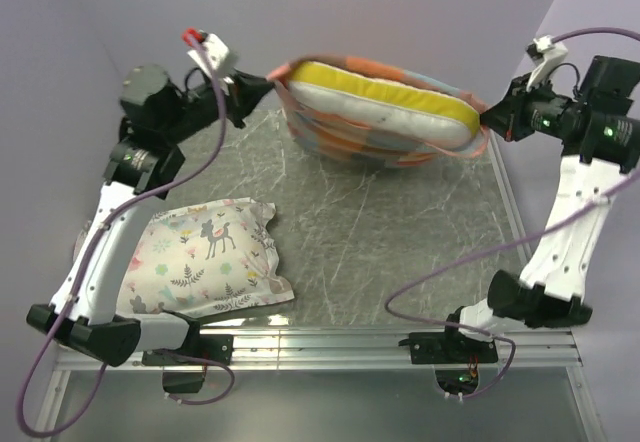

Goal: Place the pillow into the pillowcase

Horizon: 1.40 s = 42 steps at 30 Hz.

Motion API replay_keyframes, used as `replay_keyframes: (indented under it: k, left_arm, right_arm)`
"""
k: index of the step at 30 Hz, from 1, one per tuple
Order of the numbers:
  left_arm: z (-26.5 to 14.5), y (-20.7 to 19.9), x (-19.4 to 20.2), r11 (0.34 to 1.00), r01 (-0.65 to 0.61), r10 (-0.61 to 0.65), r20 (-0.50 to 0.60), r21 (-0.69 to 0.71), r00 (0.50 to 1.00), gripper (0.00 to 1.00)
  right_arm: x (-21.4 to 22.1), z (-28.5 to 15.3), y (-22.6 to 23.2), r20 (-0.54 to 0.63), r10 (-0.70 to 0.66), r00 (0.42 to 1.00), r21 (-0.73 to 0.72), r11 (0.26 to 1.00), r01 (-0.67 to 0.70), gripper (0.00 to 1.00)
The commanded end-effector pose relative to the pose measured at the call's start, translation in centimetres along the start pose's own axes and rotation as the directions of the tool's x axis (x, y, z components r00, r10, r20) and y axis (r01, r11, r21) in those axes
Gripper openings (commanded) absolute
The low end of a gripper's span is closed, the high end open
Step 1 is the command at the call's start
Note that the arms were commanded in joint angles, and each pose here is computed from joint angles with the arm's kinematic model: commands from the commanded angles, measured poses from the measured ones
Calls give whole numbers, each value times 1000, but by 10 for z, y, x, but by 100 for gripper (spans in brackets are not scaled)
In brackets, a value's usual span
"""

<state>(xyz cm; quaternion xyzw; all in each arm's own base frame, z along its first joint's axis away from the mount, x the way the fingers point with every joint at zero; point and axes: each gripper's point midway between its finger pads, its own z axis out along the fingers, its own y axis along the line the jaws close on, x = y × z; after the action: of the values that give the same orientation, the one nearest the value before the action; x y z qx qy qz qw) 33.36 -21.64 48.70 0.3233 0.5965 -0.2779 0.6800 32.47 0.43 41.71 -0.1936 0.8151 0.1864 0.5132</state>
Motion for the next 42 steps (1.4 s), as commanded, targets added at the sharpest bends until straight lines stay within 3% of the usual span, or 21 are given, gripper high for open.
replay_keyframes:
  k: [1, 3, 5, 7, 10, 12, 14, 16, 19, 20, 22, 26, 27, 29, 30, 33, 35, 36, 37, 39, 42]
  left_arm:
    - [-7, 9, -46, 999, 2, 5, 135, -51, 991, 0]
    - [-14, 12, -72, 997, -14, 29, 193, -80, 981, 0]
    - [-24, 12, -104, 993, -42, 69, 266, -108, 962, 0]
    - [-29, 12, -112, 990, -68, 101, 280, -124, 955, 0]
    - [-17, 16, -59, 993, -45, 64, 180, -113, 982, 0]
    - [-22, 26, -79, 981, -76, 116, 228, -179, 967, 0]
    - [-39, 27, -151, 976, -84, 151, 348, -202, 925, 0]
    - [-52, 26, -184, 968, -98, 187, 400, -232, 897, 0]
    - [-50, 29, -174, 965, -97, 188, 389, -242, 902, 0]
    - [-40, 30, -138, 972, -89, 159, 332, -217, 930, 0]
    - [-45, 42, -143, 953, -89, 192, 351, -290, 917, 0]
    - [-91, 49, -238, 906, -127, 333, 495, -403, 802, 0]
    - [-90, 49, -236, 912, -122, 319, 493, -391, 809, 0]
    - [-76, 50, -205, 928, -129, 283, 435, -350, 855, 0]
    - [-81, 53, -211, 921, -105, 285, 462, -376, 840, 0]
    - [-111, 44, -259, 894, -118, 356, 527, -431, 772, 0]
    - [-110, 43, -256, 893, -130, 363, 517, -431, 775, 0]
    - [-102, 47, -244, 896, -134, 349, 487, -423, 800, 0]
    - [-92, 57, -227, 897, -120, 327, 455, -425, 828, 0]
    - [-92, 60, -227, 897, -94, 313, 468, -432, 826, 0]
    - [-109, 40, -244, 912, -93, 310, 523, -400, 794, 0]
  right_arm:
    - [-43, -37, 38, 193, 102, 976, 3, 995, -104, 0]
    - [-85, -63, 38, 359, 107, 927, 24, 992, -124, 0]
    - [-129, -101, 62, 511, -31, 859, 73, 997, -8, 0]
    - [-139, -123, 88, 584, -94, 806, 118, 992, 30, 0]
    - [-88, -68, 54, 511, -31, 859, 135, 990, -45, 0]
    - [-83, -67, 54, 468, 25, 883, 118, 989, -91, 0]
    - [-138, -117, 64, 587, -72, 806, 179, 983, -42, 0]
    - [-173, -157, 81, 678, -131, 724, 228, 973, -37, 0]
    - [-179, -169, 100, 738, -125, 663, 201, 979, -39, 0]
    - [-157, -135, 76, 715, -16, 699, 101, 992, -81, 0]
    - [-144, -113, 45, 680, 50, 731, 93, 984, -153, 0]
    - [-216, -194, 75, 789, -115, 603, 219, 970, -102, 0]
    - [-217, -198, 93, 799, -129, 588, 208, 976, -68, 0]
    - [-188, -160, 67, 774, 4, 633, 86, 990, -111, 0]
    - [-180, -148, 61, 758, 44, 650, 56, 990, -133, 0]
    - [-219, -197, 73, 803, -105, 587, 199, 975, -98, 0]
    - [-234, -216, 100, 815, -234, 530, 276, 961, 0, 0]
    - [-228, -212, 115, 817, -230, 530, 244, 969, 44, 0]
    - [-210, -180, 77, 809, -94, 580, 144, 989, -40, 0]
    - [-205, -170, 54, 786, -40, 617, 140, 983, -114, 0]
    - [-216, -203, 101, 807, -165, 567, 224, 974, -35, 0]
